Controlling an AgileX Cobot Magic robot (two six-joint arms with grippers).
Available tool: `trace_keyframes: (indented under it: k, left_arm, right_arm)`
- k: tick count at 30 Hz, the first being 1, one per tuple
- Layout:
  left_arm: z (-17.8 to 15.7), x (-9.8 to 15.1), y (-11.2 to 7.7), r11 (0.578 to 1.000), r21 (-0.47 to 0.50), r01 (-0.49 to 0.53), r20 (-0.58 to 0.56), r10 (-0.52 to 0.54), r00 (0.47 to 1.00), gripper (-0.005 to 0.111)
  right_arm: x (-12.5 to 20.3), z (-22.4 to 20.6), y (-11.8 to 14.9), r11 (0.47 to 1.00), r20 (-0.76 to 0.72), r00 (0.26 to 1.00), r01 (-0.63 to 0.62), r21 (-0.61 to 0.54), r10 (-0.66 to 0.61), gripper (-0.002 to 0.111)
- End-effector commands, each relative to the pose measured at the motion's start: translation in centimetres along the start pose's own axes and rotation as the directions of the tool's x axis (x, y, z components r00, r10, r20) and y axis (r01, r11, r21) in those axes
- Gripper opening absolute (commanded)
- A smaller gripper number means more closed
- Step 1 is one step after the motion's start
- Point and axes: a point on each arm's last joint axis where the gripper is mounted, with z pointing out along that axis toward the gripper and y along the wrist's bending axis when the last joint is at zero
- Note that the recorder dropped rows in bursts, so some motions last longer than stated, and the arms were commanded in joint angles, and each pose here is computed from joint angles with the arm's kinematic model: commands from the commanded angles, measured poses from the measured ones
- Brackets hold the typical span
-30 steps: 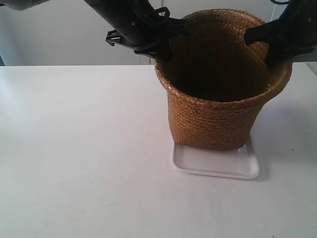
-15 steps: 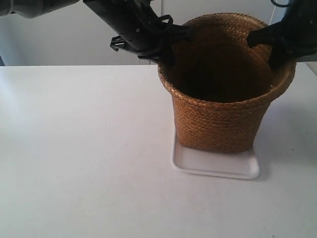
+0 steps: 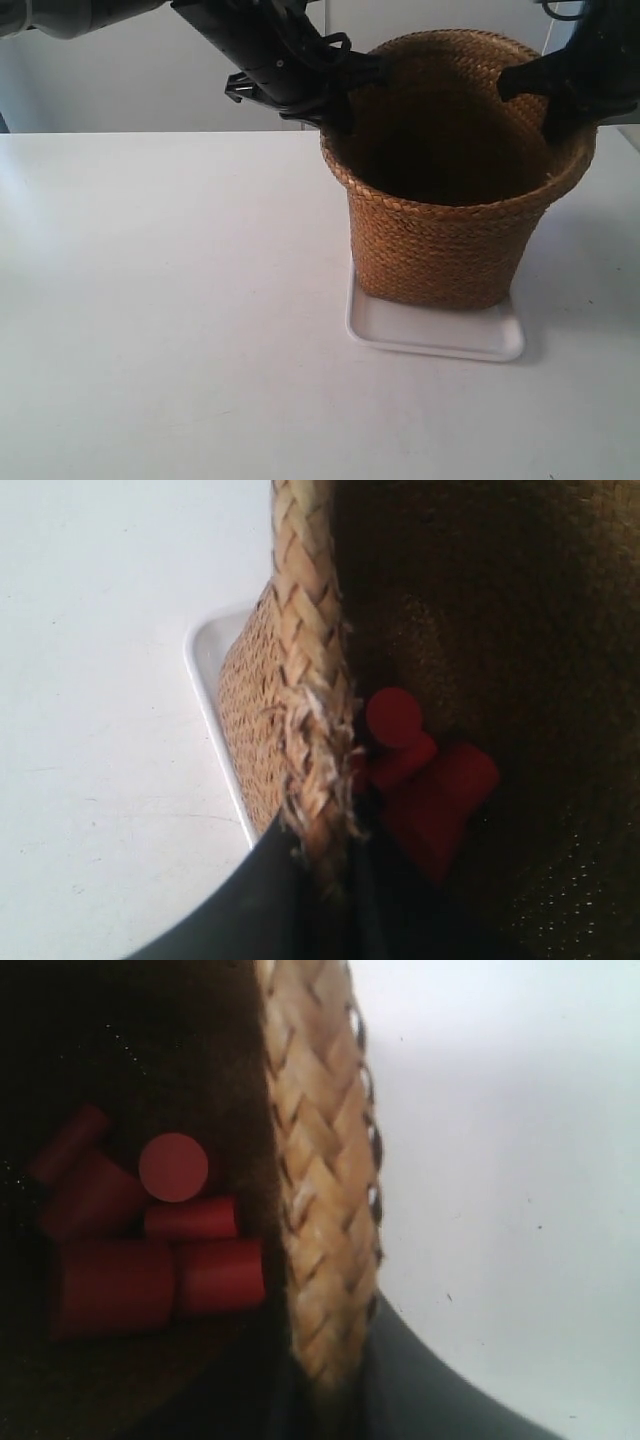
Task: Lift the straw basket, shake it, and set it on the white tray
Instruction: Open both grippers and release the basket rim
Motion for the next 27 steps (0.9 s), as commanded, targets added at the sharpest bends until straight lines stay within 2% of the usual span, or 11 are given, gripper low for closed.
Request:
trace_keyframes:
  k: [1, 5, 8, 17, 21, 24, 27]
  left_arm:
    - [-0.49, -0.23, -0.54, 0.999, 0.015, -0.049, 0.02, 0.049, 0.999, 0.018]
    - [-0.49, -0.27, -0.55, 0.999, 0.016, -0.049, 0.025, 0.049, 0.998, 0.035]
    - [-0.49, -0.29, -0.55, 0.999, 0.016, -0.049, 0.027, 0.049, 0.998, 0.043]
    - [-0.52, -0.53, -0.48, 0.996, 0.013, -0.089, 0.052, 0.088, 0.995, 0.06]
    - [-0.53, -0.73, -0.5, 0.996, 0.013, -0.089, 0.073, 0.087, 0.993, 0.067]
    - [-0.54, -0.84, -0.49, 0.996, 0.011, -0.09, 0.085, 0.088, 0.992, 0.074]
    - [-0.54, -0.84, -0.42, 0.995, 0.002, -0.096, 0.085, 0.096, 0.992, 0.078]
  right_arm:
    - [-0.16, 0.27, -0.15, 1.0, 0.008, 1.0, 0.016, 0.002, -0.016, 0.02]
    - [-0.22, 0.27, -0.15, 1.0, 0.015, 1.0, 0.016, 0.002, -0.016, 0.028]
    - [-0.22, 0.27, -0.15, 1.0, 0.015, 1.0, 0.016, 0.002, -0.016, 0.033]
    - [-0.53, 0.26, -0.16, 1.0, 0.049, 0.999, 0.018, 0.004, -0.019, 0.061]
    - [-0.76, 0.24, -0.16, 1.0, 0.075, 0.997, 0.018, 0.005, -0.019, 0.066]
    - [-0.96, 0.04, -0.13, 1.0, 0.102, 0.994, 0.028, 0.011, -0.029, 0.075]
    - [-0.98, 0.04, -0.18, 0.999, 0.104, 0.994, 0.03, 0.017, -0.032, 0.077]
